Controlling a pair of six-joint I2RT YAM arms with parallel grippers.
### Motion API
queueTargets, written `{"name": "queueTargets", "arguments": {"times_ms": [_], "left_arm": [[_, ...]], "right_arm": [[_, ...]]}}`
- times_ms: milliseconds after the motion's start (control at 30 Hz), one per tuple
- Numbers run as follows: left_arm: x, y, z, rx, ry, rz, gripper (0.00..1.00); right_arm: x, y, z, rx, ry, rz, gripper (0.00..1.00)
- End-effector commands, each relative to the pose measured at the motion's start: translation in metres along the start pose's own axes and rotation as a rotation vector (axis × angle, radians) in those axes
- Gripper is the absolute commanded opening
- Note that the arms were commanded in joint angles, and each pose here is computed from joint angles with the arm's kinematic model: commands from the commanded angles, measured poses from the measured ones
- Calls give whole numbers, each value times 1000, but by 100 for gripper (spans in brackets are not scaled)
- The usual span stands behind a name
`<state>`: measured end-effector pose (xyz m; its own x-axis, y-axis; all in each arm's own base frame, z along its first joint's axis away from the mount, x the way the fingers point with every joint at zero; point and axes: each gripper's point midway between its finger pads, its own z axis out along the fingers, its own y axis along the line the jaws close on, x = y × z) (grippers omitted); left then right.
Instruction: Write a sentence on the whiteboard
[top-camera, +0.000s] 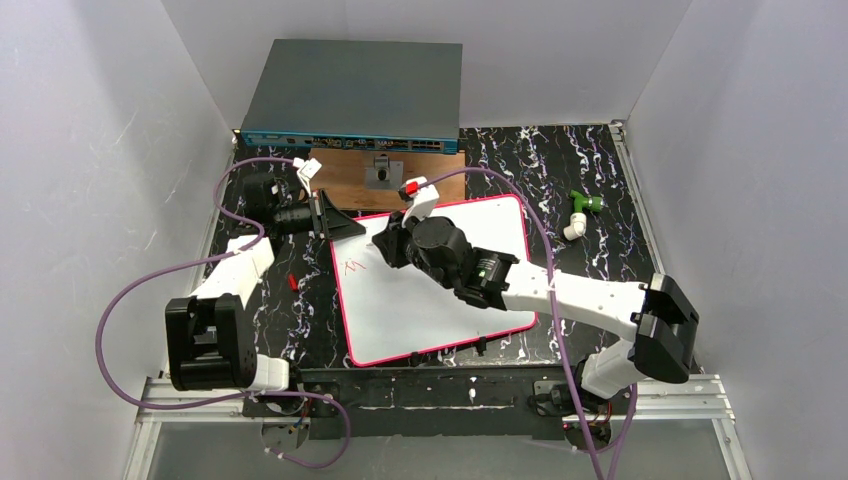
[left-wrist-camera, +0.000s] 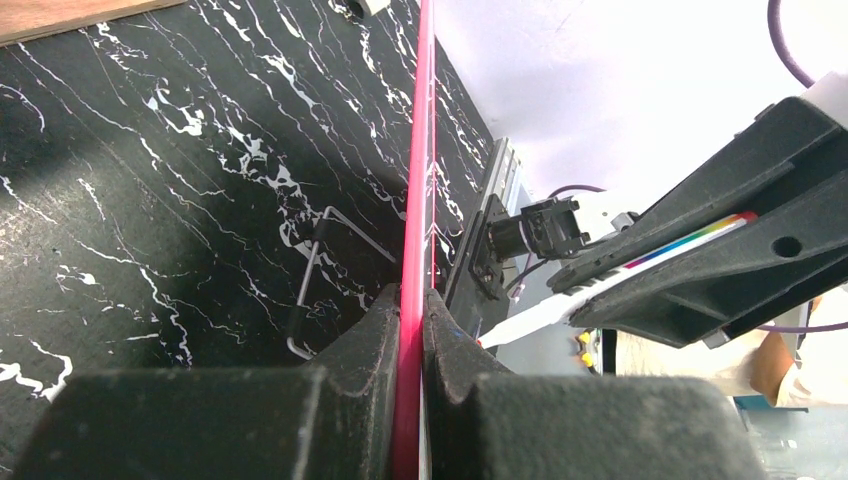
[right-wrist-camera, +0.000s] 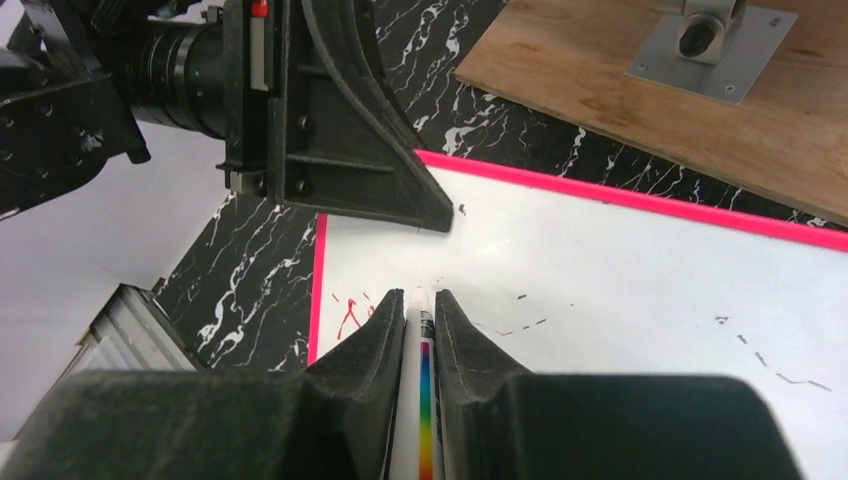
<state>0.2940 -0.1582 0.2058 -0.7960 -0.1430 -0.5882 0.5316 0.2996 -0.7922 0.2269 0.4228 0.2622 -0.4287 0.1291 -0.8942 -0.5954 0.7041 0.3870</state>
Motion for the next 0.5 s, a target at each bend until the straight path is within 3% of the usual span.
{"name": "queueTargets", "arguments": {"times_ms": [0, 467], "left_arm": [[-19, 23, 0, -121, -72, 151, 0], [-20, 23, 1, -116, -73, 149, 0]], "right_arm": [[-2, 3, -8, 7, -43, 28, 1], [4, -7, -11, 45, -40, 29, 1]]}}
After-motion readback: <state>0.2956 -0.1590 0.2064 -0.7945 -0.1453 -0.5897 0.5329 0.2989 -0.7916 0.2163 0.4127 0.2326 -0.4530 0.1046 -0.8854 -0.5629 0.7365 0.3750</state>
